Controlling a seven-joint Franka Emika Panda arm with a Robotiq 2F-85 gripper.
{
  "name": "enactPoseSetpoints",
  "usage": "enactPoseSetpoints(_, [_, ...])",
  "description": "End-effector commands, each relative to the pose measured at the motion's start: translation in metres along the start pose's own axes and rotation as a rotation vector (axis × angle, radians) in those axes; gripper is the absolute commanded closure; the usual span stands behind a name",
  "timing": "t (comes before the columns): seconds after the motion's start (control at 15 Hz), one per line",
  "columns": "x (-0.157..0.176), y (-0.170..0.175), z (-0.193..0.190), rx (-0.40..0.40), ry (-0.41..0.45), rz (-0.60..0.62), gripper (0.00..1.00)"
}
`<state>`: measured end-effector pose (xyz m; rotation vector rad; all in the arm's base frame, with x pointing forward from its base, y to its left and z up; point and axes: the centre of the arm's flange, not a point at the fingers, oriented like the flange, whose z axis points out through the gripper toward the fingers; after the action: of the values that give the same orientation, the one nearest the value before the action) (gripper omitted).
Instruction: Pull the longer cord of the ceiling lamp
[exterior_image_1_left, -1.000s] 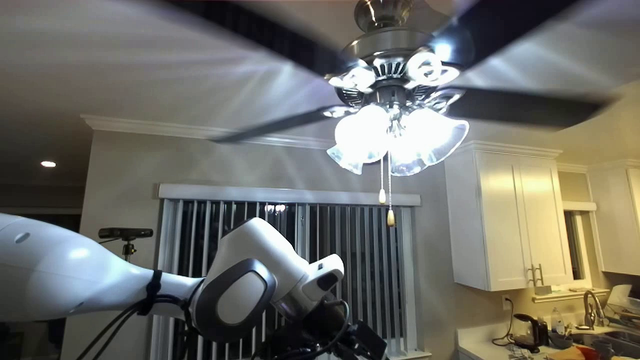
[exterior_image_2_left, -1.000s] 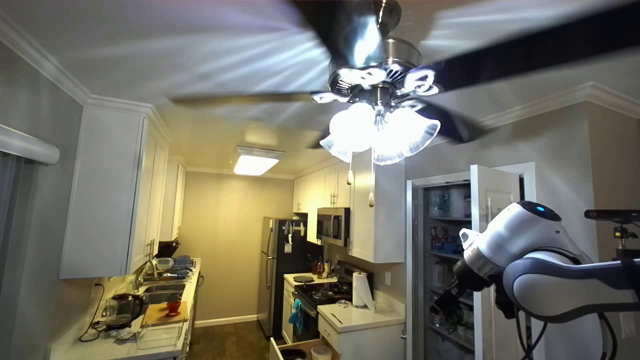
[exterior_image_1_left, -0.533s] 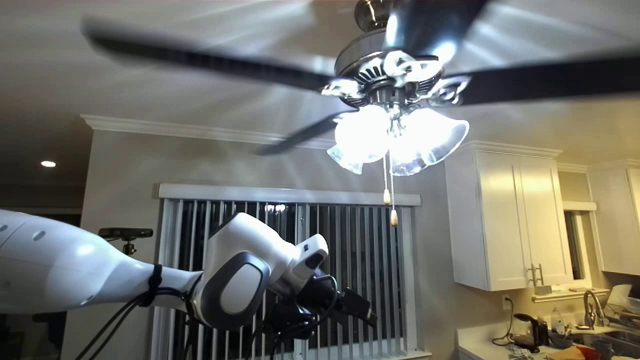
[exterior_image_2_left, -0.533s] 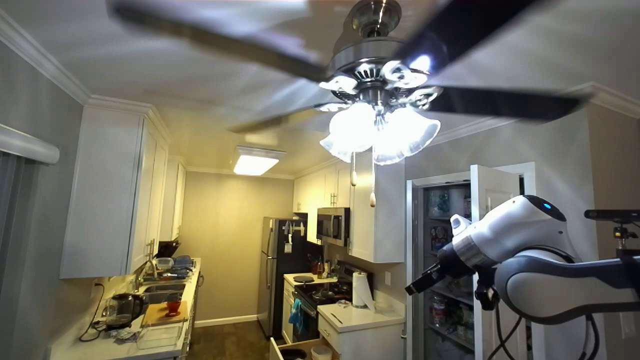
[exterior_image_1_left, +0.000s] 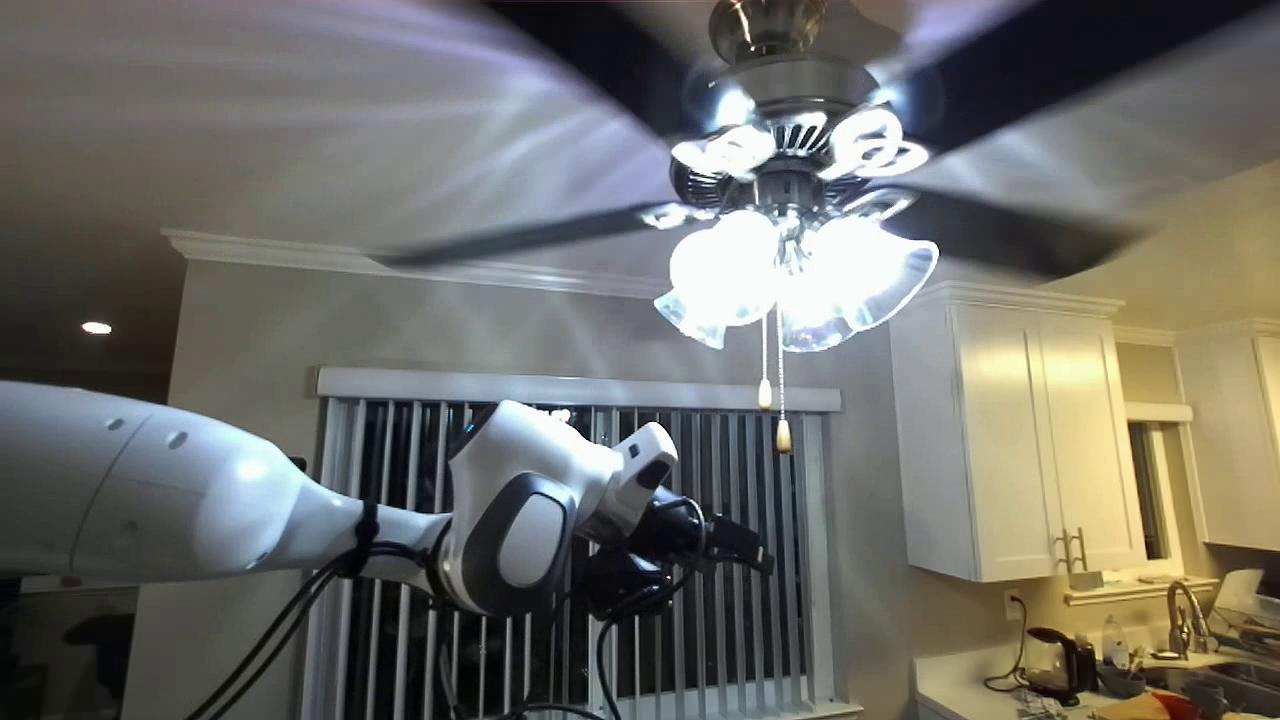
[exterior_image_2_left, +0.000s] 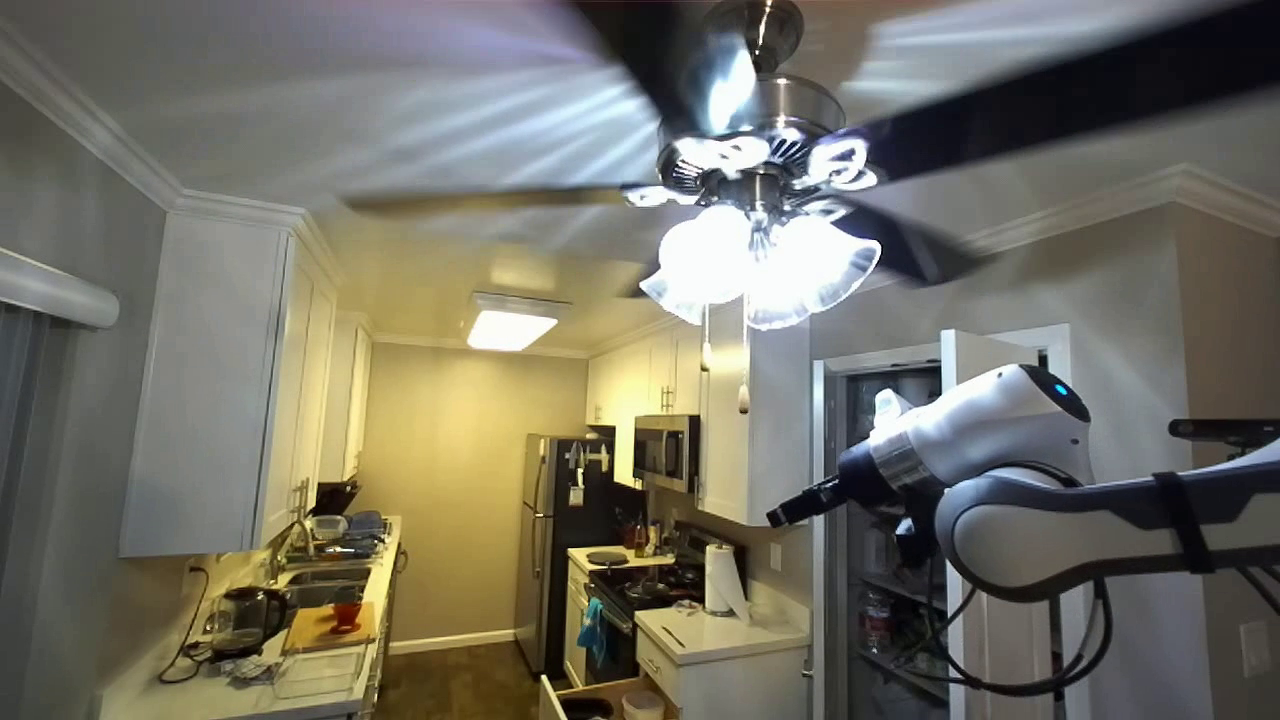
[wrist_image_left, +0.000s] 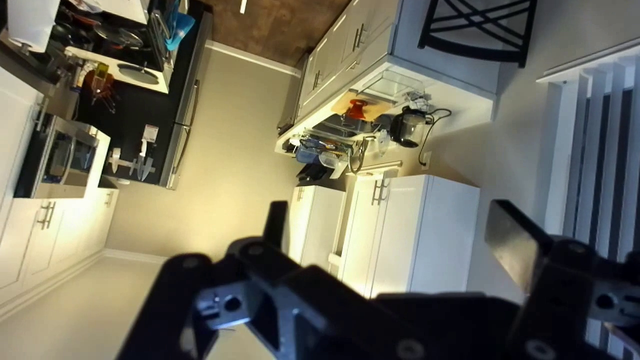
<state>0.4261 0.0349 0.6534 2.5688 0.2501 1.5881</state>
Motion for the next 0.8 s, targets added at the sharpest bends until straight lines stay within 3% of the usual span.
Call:
enactPoseSetpoints(0.0, [0.028, -0.004, 0.031, -0.009, 0.060, 0.046, 0.00])
enactPoseSetpoints(0.73, [0.076, -0.017, 0.025, -0.090, 0.278, 0.054, 0.00])
